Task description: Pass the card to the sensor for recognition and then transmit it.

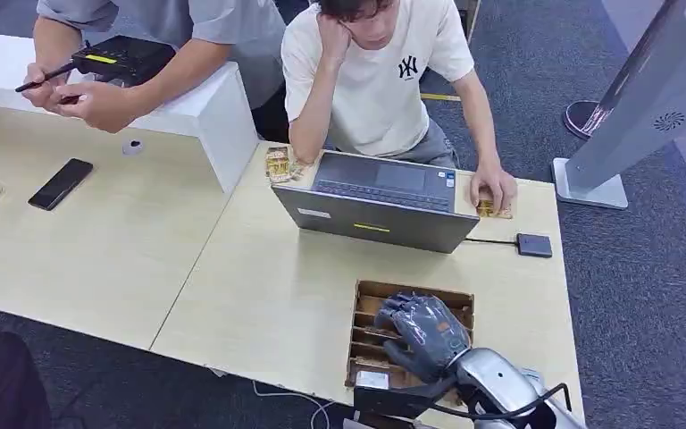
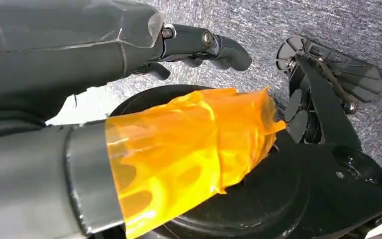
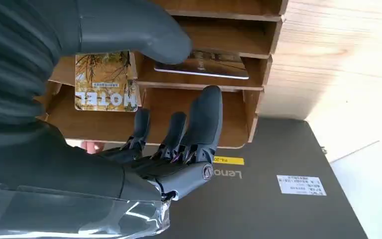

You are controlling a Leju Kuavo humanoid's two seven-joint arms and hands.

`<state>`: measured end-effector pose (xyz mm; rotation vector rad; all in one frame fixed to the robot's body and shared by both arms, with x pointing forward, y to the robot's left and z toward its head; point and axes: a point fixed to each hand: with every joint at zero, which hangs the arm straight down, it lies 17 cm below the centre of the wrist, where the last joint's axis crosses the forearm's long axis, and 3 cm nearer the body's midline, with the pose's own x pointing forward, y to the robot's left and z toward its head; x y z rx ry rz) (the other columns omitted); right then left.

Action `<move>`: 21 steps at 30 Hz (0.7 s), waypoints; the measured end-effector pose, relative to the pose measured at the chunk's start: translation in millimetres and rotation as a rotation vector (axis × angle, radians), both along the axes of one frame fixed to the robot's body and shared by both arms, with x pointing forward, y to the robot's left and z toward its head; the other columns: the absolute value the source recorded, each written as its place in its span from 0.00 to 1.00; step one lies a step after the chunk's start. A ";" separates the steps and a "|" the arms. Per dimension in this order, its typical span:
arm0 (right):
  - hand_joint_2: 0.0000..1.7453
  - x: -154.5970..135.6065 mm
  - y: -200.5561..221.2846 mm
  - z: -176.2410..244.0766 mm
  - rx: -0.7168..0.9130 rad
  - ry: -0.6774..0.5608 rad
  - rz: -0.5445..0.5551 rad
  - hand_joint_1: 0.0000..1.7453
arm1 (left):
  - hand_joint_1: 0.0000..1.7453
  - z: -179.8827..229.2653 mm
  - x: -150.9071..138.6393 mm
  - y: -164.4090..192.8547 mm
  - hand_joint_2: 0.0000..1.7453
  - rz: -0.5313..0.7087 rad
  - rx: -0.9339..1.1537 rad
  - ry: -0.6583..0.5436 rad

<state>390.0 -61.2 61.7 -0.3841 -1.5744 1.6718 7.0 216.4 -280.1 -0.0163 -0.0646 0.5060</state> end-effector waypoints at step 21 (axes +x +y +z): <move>1.00 2.4 -5.8 -8.6 -0.017 0.013 -0.015 0.79 | 0.00 -0.3 0.1 1.8 0.00 0.003 0.009 0.002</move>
